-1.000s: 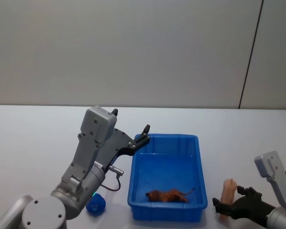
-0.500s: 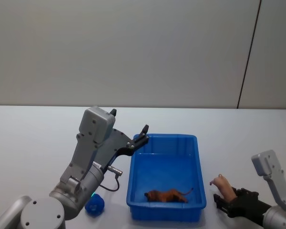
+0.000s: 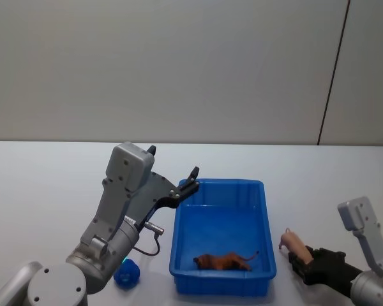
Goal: Pick up the two dolls from the table and place them into the box.
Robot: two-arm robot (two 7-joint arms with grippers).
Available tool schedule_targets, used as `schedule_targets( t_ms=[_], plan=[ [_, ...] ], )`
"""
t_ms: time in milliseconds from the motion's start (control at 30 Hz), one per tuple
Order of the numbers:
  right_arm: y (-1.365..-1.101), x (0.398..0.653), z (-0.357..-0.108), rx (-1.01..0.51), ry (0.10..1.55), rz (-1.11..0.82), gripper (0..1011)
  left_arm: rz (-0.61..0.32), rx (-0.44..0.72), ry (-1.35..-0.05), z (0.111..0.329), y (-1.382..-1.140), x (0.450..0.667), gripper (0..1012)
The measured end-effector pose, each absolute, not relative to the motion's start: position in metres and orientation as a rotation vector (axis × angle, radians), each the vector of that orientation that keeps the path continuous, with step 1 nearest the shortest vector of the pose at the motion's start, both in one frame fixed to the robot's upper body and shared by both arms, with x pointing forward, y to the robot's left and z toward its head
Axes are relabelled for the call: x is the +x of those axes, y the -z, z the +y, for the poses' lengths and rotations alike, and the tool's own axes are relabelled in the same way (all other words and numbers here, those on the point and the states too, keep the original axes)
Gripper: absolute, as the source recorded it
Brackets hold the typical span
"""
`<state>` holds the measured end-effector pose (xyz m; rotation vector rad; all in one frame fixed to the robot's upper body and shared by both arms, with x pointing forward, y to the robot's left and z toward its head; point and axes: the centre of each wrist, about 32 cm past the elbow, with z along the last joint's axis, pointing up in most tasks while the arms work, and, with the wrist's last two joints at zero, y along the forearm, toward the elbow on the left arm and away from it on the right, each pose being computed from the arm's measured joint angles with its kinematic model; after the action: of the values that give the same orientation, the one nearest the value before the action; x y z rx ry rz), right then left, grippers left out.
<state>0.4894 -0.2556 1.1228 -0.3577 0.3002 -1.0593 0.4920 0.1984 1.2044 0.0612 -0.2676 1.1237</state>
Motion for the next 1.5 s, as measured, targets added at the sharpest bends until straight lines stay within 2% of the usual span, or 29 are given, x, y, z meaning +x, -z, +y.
schedule_targets(
  t_ms=[500,900,1200,1433,1500],
  plan=[
    [-1.132,0.491,-0.255,-0.278,1.099,0.231,367,-0.268,0.061,-1.124,0.198,-1.204,0.492,1004],
    [-1.164,0.494,-0.249,-0.181,1.058,0.134,367,-0.268,0.061,-1.124,0.198,-1.204,0.492,1004],
    [-1.185,0.501,-0.230,-0.184,0.962,0.112,367,-0.268,0.061,-1.124,0.198,-1.204,0.492,1004],
    [-1.187,0.506,-0.215,-0.222,0.918,0.130,368,-0.268,0.061,-1.124,0.198,-1.204,0.492,1004],
    [-1.186,0.508,-0.211,-0.233,0.910,0.135,403,-0.268,0.061,-1.124,0.198,-1.204,0.492,1004]
  ],
)
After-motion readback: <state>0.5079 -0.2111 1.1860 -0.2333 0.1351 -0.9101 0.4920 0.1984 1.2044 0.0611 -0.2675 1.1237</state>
